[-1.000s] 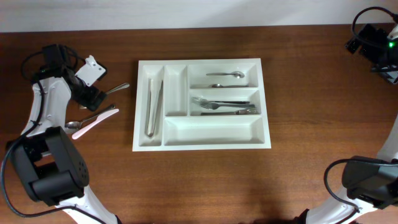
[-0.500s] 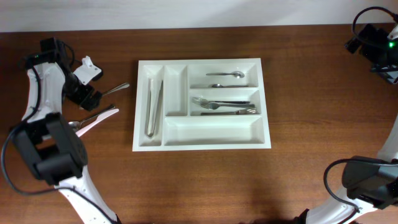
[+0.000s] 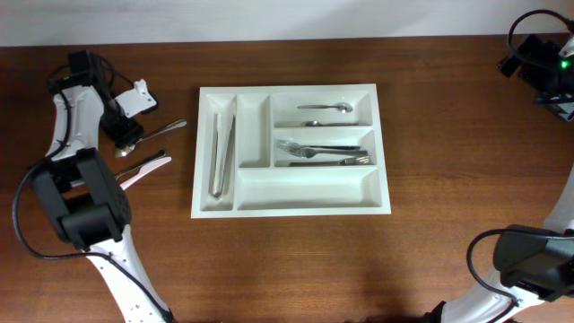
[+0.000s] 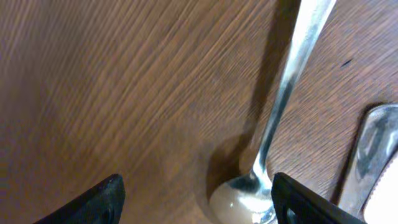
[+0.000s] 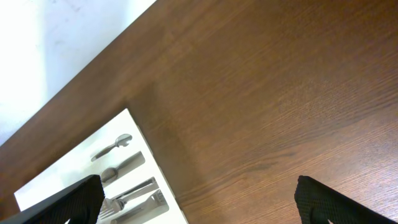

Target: Pack container

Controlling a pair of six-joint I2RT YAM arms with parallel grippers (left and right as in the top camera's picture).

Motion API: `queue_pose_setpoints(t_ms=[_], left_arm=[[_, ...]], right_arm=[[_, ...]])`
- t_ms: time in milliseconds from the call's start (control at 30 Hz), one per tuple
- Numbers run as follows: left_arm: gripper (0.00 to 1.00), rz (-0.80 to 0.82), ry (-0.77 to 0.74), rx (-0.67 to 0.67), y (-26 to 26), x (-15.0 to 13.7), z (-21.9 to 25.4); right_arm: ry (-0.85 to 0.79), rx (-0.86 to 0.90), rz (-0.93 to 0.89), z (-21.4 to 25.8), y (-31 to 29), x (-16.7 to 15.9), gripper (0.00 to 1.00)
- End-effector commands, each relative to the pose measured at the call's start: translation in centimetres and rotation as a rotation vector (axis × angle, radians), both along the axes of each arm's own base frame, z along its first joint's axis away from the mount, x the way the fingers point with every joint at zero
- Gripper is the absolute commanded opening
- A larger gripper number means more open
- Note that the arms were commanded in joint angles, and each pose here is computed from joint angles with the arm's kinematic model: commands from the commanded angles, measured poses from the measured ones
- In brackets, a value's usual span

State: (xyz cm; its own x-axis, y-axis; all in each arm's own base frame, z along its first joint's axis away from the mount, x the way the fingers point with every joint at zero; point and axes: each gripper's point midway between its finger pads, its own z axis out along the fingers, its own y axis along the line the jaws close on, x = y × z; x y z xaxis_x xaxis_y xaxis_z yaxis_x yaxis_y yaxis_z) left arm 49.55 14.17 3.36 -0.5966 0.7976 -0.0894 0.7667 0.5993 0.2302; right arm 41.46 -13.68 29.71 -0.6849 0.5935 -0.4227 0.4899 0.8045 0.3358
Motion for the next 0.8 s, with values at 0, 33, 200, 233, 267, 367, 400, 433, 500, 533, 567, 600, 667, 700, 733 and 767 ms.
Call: queue_pose_setpoints(t_ms=[0,33,200,233,267,367,400,433,500,533,567,600,667,700,733,767], left_arm=[[0.78,-0.093,-0.016,0.022,-0.7,0.7,0.7],[0.78,-0.095,-0.016,0.021,-0.7,0.8,0.7],[0.77,-0.116,-0.025,-0.012,-1.4,0.9,0.6],[0.77,-0.118,-0.026,-0.021,-1.5,0.9,0.5],[0.76,-0.119,-0.024,-0.028,-1.7,0.9,0.4],[0.75,-0.121,0.011,-0.038,-1.9,0.3,-0.4],[0.74,-0.121,0.025,-0.043,-2.0,0.0,-0.8],[0.74,-0.120,0.042,-0.048,-2.1,-0.3,-1.1],[0.73,-0.119,0.067,-0.056,-2.2,-0.8,-1.8],[0.73,-0.119,0.079,-0.060,-2.3,-1.0,-2.0],[0.73,-0.119,0.088,-0.063,-2.3,-1.1,-2.3],[0.73,-0.119,0.099,-0.067,-2.3,-1.3,-2.7],[0.73,-0.118,0.119,-0.073,-2.4,-1.6,-3.3],[0.72,-0.118,0.127,-0.076,-2.5,-1.7,-3.7],[0.71,-0.118,0.134,-0.078,-2.5,-1.9,-3.9],[0.70,-0.118,0.142,-0.081,-2.5,-2.0,-4.2]], right_arm=[[0.007,-0.010,-0.011,-0.2,-0.5,-0.1,0.99],[0.007,-0.010,-0.011,-0.2,-0.5,-0.1,0.99],[0.007,-0.010,-0.011,-0.2,-0.5,-0.1,0.99],[0.007,-0.010,-0.011,-0.2,-0.5,-0.1,0.99],[0.007,-0.010,-0.011,-0.2,-0.5,-0.1,0.99],[0.007,-0.010,-0.011,-0.2,-0.5,-0.1,0.99],[0.007,-0.010,-0.011,-0.2,-0.5,-0.1,0.99],[0.007,-0.010,-0.011,-0.2,-0.5,-0.1,0.99],[0.007,-0.010,-0.011,-0.2,-0.5,-0.1,0.99],[0.007,-0.010,-0.011,-0.2,-0.5,-0.1,0.99],[0.007,-0.010,-0.011,-0.2,-0.5,-0.1,0.99],[0.007,-0.010,-0.011,-0.2,-0.5,-0.1,0.99],[0.007,-0.010,-0.011,-0.2,-0.5,-0.1,0.99],[0.007,-0.010,-0.011,-0.2,-0.5,-0.1,0.99],[0.007,-0.010,-0.011,-0.2,-0.5,-0.1,0.99],[0.007,-0.010,-0.011,-0.2,-0.5,-0.1,0.98]])
